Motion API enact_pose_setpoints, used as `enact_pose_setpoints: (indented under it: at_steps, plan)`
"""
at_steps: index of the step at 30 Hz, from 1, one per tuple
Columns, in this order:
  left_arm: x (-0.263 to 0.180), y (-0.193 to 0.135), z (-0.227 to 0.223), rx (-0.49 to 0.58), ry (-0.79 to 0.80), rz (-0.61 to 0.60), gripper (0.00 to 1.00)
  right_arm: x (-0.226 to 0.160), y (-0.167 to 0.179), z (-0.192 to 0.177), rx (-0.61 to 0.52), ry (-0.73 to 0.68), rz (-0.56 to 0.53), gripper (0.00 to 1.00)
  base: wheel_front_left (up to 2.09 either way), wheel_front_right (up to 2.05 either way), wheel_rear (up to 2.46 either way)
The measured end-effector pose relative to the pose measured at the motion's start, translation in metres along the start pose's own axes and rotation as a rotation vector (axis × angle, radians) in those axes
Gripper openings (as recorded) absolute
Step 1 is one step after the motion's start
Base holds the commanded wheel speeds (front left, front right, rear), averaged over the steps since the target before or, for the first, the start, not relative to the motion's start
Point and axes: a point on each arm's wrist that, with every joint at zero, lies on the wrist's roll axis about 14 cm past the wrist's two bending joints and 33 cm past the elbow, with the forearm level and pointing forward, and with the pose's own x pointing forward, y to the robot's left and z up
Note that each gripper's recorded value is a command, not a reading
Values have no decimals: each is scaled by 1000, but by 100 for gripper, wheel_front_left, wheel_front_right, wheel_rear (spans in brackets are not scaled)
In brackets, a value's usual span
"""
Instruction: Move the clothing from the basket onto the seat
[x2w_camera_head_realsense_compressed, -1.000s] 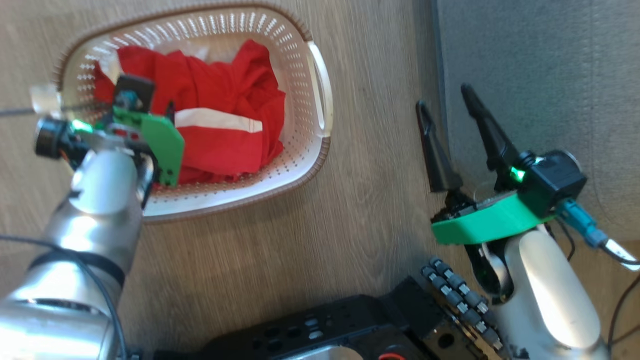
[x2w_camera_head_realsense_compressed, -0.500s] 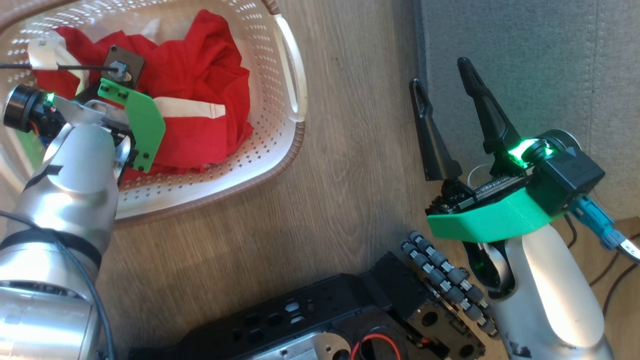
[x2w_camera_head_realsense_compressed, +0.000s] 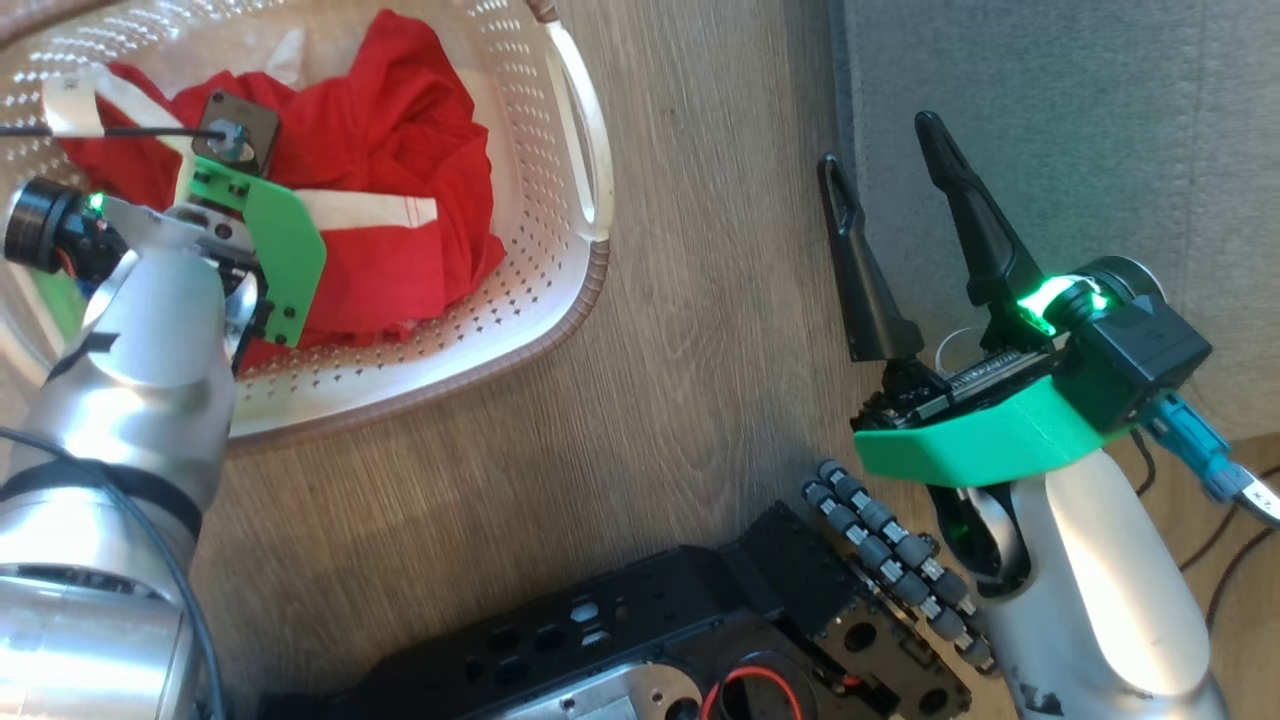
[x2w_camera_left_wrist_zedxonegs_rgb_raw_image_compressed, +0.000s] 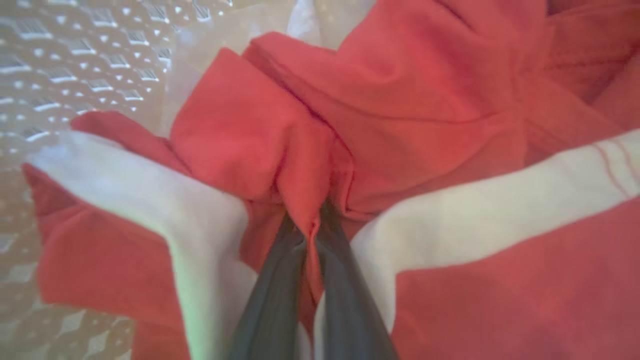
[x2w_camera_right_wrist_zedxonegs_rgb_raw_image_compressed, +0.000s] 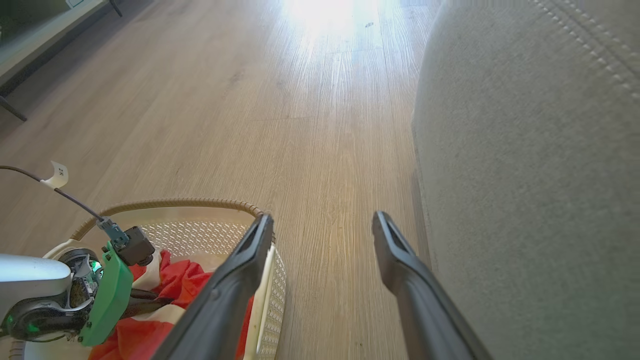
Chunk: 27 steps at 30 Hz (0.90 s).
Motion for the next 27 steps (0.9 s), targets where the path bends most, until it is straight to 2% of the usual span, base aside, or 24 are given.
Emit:
enact_pose_setpoints:
  at_steps: [11,22,27]
  plan:
    - [-42,0,24,-11,-104,30,0,-8,2,36,-15,-79,1,100,0,0,0]
    - [-123,-23,68,-59,-340,47,0,-30,12,92,-37,-201,13,100,0,0,0]
    - [-159,-26,80,-99,-419,65,0,-49,14,102,-43,-221,5,100,0,0,0]
